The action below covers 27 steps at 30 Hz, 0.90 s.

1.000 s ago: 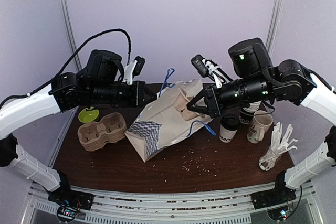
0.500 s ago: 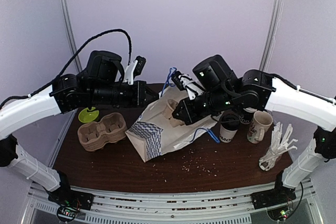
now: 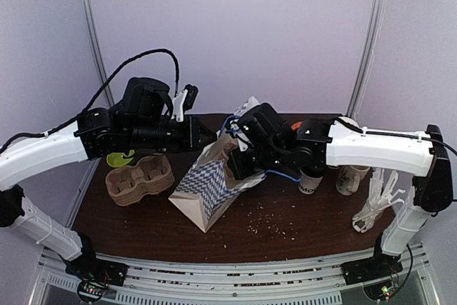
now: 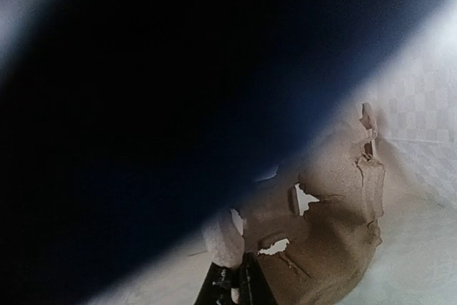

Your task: Pack the takeout coffee

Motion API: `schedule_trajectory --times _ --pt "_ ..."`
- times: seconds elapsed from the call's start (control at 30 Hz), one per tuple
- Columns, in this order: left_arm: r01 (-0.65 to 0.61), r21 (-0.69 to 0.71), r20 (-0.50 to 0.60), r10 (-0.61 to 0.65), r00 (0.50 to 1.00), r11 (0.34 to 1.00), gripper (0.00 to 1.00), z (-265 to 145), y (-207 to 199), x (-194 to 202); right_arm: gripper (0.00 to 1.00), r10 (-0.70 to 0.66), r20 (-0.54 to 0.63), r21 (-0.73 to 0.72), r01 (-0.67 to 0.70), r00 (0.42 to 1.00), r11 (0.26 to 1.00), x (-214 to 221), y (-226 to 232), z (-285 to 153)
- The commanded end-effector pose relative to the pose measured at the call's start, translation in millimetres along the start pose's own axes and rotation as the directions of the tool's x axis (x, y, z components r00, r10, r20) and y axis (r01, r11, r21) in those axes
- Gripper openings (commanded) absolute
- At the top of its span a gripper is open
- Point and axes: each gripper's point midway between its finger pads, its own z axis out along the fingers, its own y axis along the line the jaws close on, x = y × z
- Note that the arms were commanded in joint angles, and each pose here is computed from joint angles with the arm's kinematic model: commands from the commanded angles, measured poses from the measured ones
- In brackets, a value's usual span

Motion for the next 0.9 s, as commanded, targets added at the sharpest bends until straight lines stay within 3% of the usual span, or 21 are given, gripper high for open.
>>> schedule_trajectory --times 0.0,0.23,0.43,0.63,0.87 --pt "0.023 0.078 0.073 -0.028 0.997 0.997 0.0 0.7 -19.0 -17.9 0.0 0.016 -0.014 0.002 -0.016 1.0 1.0 8.0 1.1 22.0" --pt "0.017 0.081 0.074 -0.023 0.997 0.997 0.0 2.8 -20.4 -18.9 0.0 0.003 -0.084 -0.114 -0.013 0.996 0.993 22.7 22.7 27.4" --pt "0.013 0.063 0.073 -0.017 0.997 0.998 0.0 2.2 -16.3 -17.5 0.39 -0.001 -0.079 -0.188 -0.014 0.997 0.982 17.2 33.6 1.6" --pt "0.015 0.033 0.068 -0.017 0.998 0.999 0.0 1.2 -6.1 -10.6 0.69 0.023 -0.031 -0.267 -0.031 0.999 0.963 -4.9 43.5 -42.8" --pt "0.002 -0.001 0.051 -0.002 0.999 1.0 0.0 -0.8 3.4 -3.1 0.88 0.002 0.012 -0.343 0.002 1.0 0.939 -26.4 48.7 -112.0"
